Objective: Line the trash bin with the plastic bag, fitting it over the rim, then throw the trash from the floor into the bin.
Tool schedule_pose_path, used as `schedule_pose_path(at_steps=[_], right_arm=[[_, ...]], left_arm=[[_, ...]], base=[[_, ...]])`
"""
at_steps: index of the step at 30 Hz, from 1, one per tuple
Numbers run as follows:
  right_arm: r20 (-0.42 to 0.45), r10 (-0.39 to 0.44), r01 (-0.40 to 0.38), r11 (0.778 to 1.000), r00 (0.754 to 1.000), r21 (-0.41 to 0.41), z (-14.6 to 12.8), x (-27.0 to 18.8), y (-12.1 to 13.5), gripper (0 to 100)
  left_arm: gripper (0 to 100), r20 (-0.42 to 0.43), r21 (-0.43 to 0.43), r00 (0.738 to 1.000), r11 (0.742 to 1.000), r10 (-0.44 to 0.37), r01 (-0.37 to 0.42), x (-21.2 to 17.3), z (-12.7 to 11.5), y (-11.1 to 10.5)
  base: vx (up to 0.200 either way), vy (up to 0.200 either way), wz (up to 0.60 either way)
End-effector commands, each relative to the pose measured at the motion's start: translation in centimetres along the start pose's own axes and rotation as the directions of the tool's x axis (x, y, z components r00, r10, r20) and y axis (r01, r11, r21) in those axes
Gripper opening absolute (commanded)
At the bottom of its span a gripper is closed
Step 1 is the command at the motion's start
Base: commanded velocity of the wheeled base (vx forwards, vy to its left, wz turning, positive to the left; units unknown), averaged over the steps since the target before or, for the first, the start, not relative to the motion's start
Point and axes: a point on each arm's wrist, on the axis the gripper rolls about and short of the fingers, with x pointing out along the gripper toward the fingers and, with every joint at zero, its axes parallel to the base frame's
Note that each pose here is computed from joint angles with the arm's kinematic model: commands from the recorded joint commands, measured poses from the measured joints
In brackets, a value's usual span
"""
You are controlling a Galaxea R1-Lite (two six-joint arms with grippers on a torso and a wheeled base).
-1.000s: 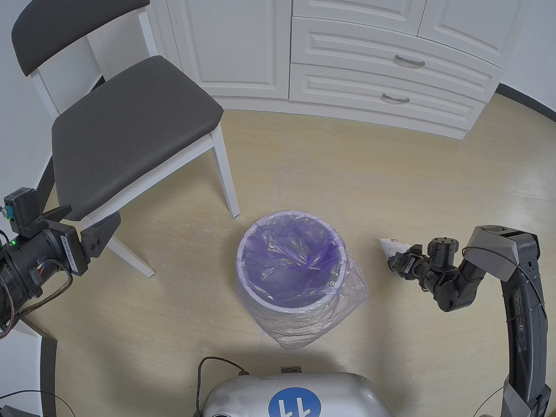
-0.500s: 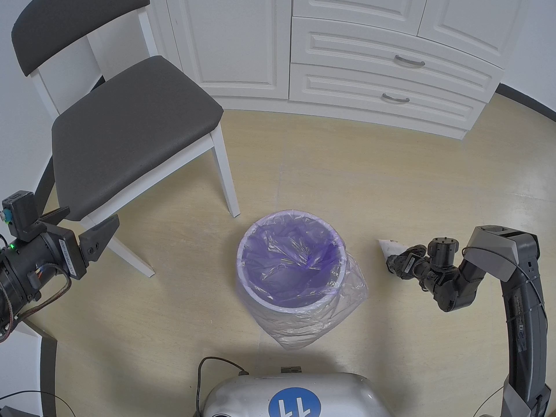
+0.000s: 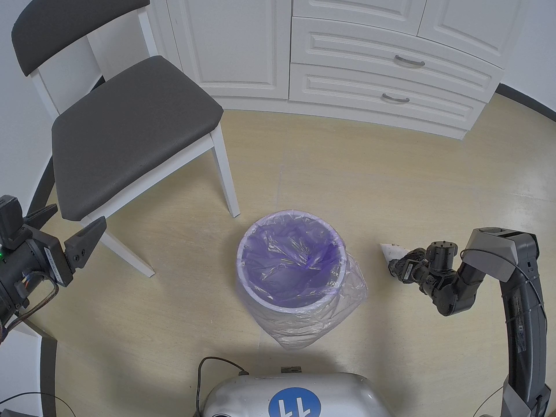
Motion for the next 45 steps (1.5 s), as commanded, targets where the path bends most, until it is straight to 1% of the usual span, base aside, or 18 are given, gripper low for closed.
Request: schedule_pose_path(at_steps=[1, 5, 9, 12, 13, 14, 15, 17, 20, 23, 26, 28, 29, 30, 34, 38, 41, 45], right_arm=[[0.007, -0.015, 0.015, 1.0, 1.0, -0.024, -0.1, -0.1, 0.2, 0], [0.035, -0.033, 0.035, 0.998, 0.999, -0.05, -0.1, -0.1, 0.2, 0], [0.03, -0.072, 0.076, 0.979, 0.997, -0.191, -0.5, -0.6, -0.5, 0], [0.087, -0.157, 0.178, 0.922, 0.984, -0.345, -0.2, -1.9, -1.9, 0], [0.17, -0.162, 0.217, 0.894, 0.972, -0.391, 0.7, -2.8, -2.1, 0], [0.211, -0.156, 0.232, 0.883, 0.965, -0.408, 1.1, -3.2, -2.2, 0], [0.238, -0.143, 0.243, 0.847, 0.961, -0.472, 1.3, -4.2, -2.2, 0], [0.246, -0.137, 0.248, 0.826, 0.959, -0.506, 2.4, -5.7, -1.6, 0], [0.255, -0.082, 0.207, 0.832, 0.963, -0.514, 4.2, -8.9, 0.1, 0], [0.315, -0.008, 0.18, 0.833, 0.949, -0.523, 6.9, -12.3, 2.1, 0], [0.459, 0.085, 0.208, 0.809, 0.884, -0.551, 11.4, -15.4, 4.6, 0], [0.492, 0.103, 0.232, 0.787, 0.864, -0.572, 12.4, -16.3, 5.2, 0], [0.517, 0.131, 0.253, 0.755, 0.846, -0.605, 13.2, -17.4, 6.0, 0], [0.532, 0.151, 0.259, 0.743, 0.833, -0.617, 13.7, -18.4, 6.5, 0], [0.532, 0.257, 0.185, 0.744, 0.807, -0.642, 13.5, -22.2, 9.0, 0], [0.449, 0.368, 0.061, 0.715, 0.814, -0.697, 10.9, -26.1, 10.2, 0], [0.44, 0.432, 0.005, 0.709, 0.787, -0.706, 10.4, -27.8, 11.5, 0], [0.444, 0.476, -0.057, 0.728, 0.759, -0.683, 10.4, -29.2, 12.6, 0]], left_arm=[[100, 0.013, -0.002, 1.0, 1.0, 0.001, -0.001, -0.3, 0.1, 0.1], [100, 0.016, -0.001, 1.0, 1.0, 0.002, -0.002, -0.4, 0.2, 0.1], [100, 0.049, -0.006, 0.999, 1.0, 0.005, -0.004, -1.1, 0.6, 0.2], [100, 0.072, -0.008, 0.997, 1.0, 0.006, -0.005, -1.6, 1.0, 0.3], [100, 0.081, -0.009, 0.997, 1.0, 0.006, -0.005, -1.8, 1.1, 0.3], [100, 0.086, -0.01, 0.996, 1.0, 0.006, -0.005, -1.8, 1.2, 0.3], [100, 0.098, -0.002, 0.995, 1.0, 0.008, -0.008, -2.1, 1.4, 0.4], [100, 0.107, 0.01, 0.994, 1.0, 0.01, -0.012, -2.3, 1.5, 0.4], [100, 0.119, 0.011, 0.993, 1.0, 0.023, -0.025, -2.6, 1.7, 0.6], [100, 0.129, 0.008, 0.991, 0.999, 0.036, -0.038, -2.7, 1.9, 0.8], [100, 0.133, 0.009, 0.99, 0.999, 0.044, -0.046, -2.7, 1.9, 0.9], [100, 0.136, 0.008, 0.99, 0.999, 0.047, -0.049, -2.7, 2.0, 0.9], [100, 0.141, 0.007, 0.989, 0.999, 0.051, -0.052, -2.8, 2.2, 1.0], [100, 0.146, 0.006, 0.988, 0.998, 0.054, -0.056, -2.8, 2.3, 1.0], [100, 0.158, 0.003, 0.985, 0.998, 0.062, -0.064, -3.1, 2.4, 1.1], [100, 0.188, 0.002, 0.98, 0.998, 0.063, -0.064, -3.8, 2.9, 1.2], [100, 0.215, 0.023, 0.975, 0.997, 0.064, -0.071, -4.6, 3.1, 1.3], [100, 0.243, 0.059, 0.968, 0.995, 0.065, -0.081, -5.6, 3.0, 1.4]], base=[[0.0, 0.0, 0.0], [0.0, 0.0, 0.0], [0.0, 0.0, 0.0], [0.0, 0.0, 0.0], [0.0, 0.0, 0.0], [0.0, 0.0, 0.0], [0.0, 0.0, 0.0], [0.0, 0.0, 0.0], [0.0, 0.0, 0.0], [0.0, 0.0, 0.0], [0.0, 0.0, 0.0], [0.0, 0.0, 0.0], [0.0, 0.0, 0.0], [0.0, 0.0, 0.0], [0.0, 0.0, 0.0], [0.0, 0.0, 0.0], [0.0, 0.0, 0.0], [0.0, 0.0, 0.0]])
